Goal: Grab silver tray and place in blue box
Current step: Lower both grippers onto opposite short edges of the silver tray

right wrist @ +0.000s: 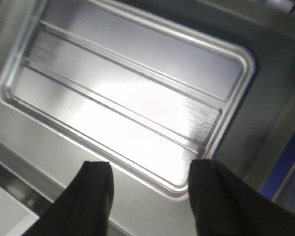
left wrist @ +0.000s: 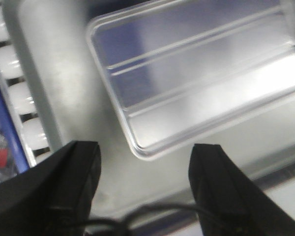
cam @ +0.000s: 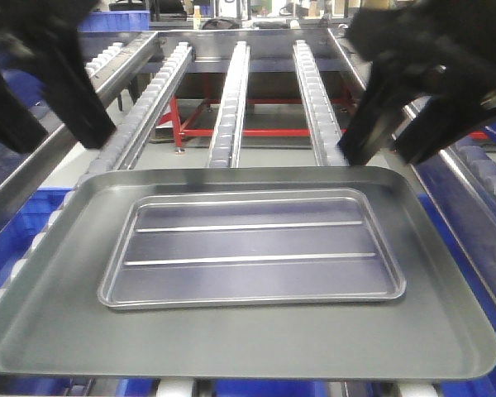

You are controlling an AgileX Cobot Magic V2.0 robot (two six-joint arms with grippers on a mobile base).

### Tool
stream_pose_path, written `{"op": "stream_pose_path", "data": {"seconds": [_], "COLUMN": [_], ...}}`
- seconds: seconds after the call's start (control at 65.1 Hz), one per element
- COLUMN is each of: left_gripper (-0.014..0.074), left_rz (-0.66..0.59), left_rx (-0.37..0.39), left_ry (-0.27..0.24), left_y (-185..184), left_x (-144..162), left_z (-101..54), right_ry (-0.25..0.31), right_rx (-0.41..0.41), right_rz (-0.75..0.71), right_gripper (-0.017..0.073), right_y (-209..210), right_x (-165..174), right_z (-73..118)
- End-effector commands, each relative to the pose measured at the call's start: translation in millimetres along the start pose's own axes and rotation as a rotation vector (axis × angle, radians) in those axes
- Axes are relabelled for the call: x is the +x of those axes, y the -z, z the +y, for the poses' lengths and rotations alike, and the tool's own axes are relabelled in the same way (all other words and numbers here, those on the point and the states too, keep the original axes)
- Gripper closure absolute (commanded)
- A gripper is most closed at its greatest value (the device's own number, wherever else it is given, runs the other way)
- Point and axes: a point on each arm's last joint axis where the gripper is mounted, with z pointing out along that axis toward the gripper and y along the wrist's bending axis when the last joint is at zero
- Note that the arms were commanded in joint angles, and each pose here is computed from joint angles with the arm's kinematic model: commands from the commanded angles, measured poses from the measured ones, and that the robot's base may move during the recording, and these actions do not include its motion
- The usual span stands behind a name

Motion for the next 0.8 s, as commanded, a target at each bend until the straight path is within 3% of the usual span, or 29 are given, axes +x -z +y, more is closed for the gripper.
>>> {"op": "stream_pose_path", "data": {"seconds": [0.0, 0.123, 0.261, 0.415, 0.783], "left_gripper": [0.0281, 0.0281, 0.0281, 0.0281, 0.0281], "left_rz": [-0.057, -0.023, 0.005, 0.029, 0.068], "left_rx": [-0.005, -0.022, -0.058, -0.096, -0.109], "left_ry": [0.052, 0.094, 0.134, 0.157, 0.157], "left_y": [1, -17, -33, -47, -76], "left_x": [-21, -31, -35, -39, -43], "left_z": [-3.6, -4.4, -2.1, 0.6, 1.3], "right_ry": [-0.013, -0.089, -0.103, -0.146, -0.168], "right_rx": [0.021, 0.126, 0.22, 0.243, 0.266], "right_rz": [-0.023, 0.042, 0.032, 0.028, 0.111], "right_gripper": [0.0103, 0.0103, 0.0103, 0.0103, 0.0104], "right_y": [0, -14, -21, -33, -65], "right_x": [-20, -29, -40, -48, -41], "right_z": [0.8, -7.4, -7.2, -6.5, -13.2]}}
